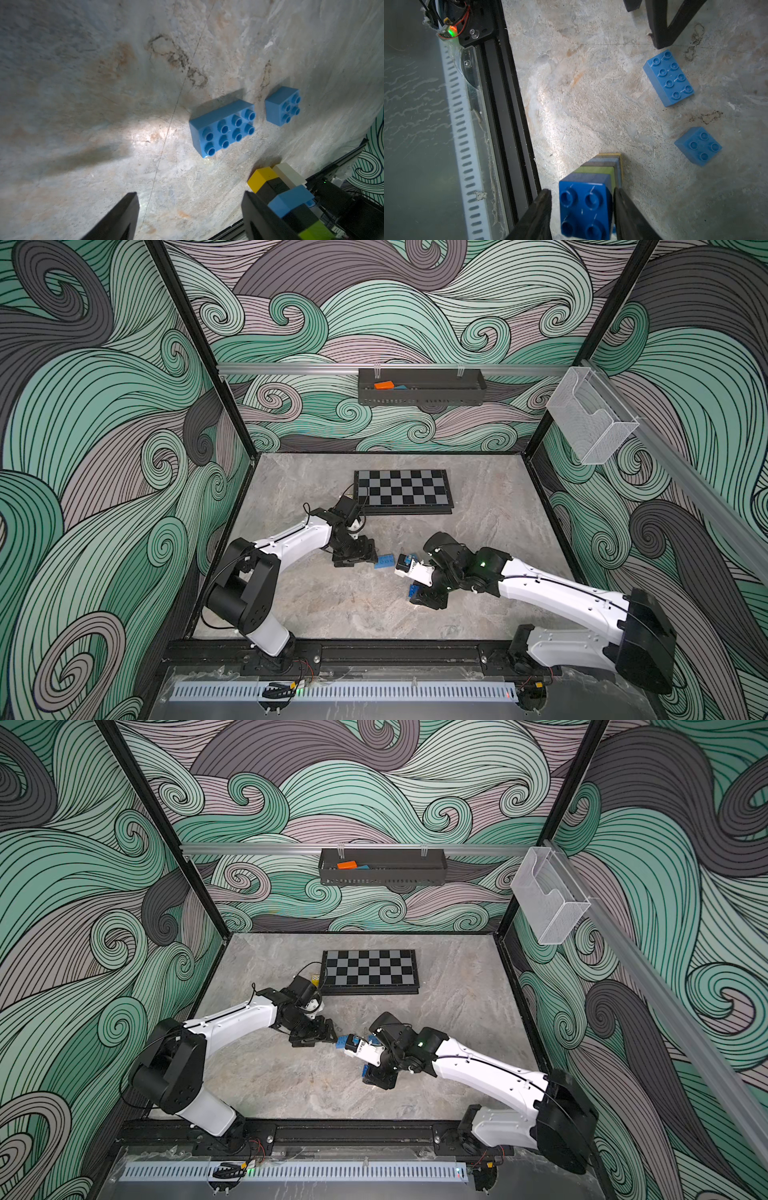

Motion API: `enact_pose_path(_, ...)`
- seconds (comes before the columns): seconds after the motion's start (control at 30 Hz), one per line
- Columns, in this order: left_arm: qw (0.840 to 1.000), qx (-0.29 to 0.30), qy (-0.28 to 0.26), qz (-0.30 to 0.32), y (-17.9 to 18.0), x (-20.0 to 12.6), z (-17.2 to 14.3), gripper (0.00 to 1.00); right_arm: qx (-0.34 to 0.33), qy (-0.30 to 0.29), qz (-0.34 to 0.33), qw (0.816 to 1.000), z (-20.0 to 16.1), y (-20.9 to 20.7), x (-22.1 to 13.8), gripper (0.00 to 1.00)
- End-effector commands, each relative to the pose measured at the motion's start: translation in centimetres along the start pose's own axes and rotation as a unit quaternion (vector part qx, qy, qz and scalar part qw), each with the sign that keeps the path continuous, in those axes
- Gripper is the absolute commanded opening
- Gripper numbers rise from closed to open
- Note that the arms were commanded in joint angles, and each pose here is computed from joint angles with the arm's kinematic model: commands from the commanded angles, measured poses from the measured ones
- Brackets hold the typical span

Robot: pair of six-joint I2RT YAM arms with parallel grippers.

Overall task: Assemble a giraffe with lego
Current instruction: Adjust the lego brick at the center of the board.

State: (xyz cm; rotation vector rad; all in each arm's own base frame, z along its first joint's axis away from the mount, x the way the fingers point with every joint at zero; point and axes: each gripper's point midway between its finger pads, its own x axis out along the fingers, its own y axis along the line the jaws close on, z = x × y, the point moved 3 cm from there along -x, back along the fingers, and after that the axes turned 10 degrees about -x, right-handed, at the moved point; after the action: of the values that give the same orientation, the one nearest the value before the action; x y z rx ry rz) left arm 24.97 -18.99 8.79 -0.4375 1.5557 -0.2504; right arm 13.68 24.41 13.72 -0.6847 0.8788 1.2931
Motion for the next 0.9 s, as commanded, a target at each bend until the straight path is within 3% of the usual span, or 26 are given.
enact_pose_path(0.0,1.0,0.025,-0.006,-0.016,-1.2,-0.9,0.8,0.82,-0.006,0.019,-0.004,1.0,-1.1,0.1,0.1,0.54)
enact_pose_path(0.2,0.999,0.029,-0.01,-0.022,-2.0,-1.3,1.5,0.83,-0.001,0.045,-0.027,0.999,-1.6,-1.0,0.3,0.58)
enact_pose_path(0.5,0.998,0.06,-0.003,-0.003,-2.4,0.0,2.1,0.84,0.031,0.024,-0.05,0.998,-1.5,-2.0,-1.2,0.61)
enact_pose_path(0.7,0.996,0.084,-0.018,0.022,-3.4,0.6,2.7,0.85,0.068,-0.014,-0.074,0.995,-0.8,-2.2,-4.5,0.79)
enact_pose_path(0.87,0.99,0.119,-0.022,0.066,-3.4,1.0,2.8,0.85,0.114,-0.051,-0.094,0.988,-0.5,-2.1,-6.9,0.86)
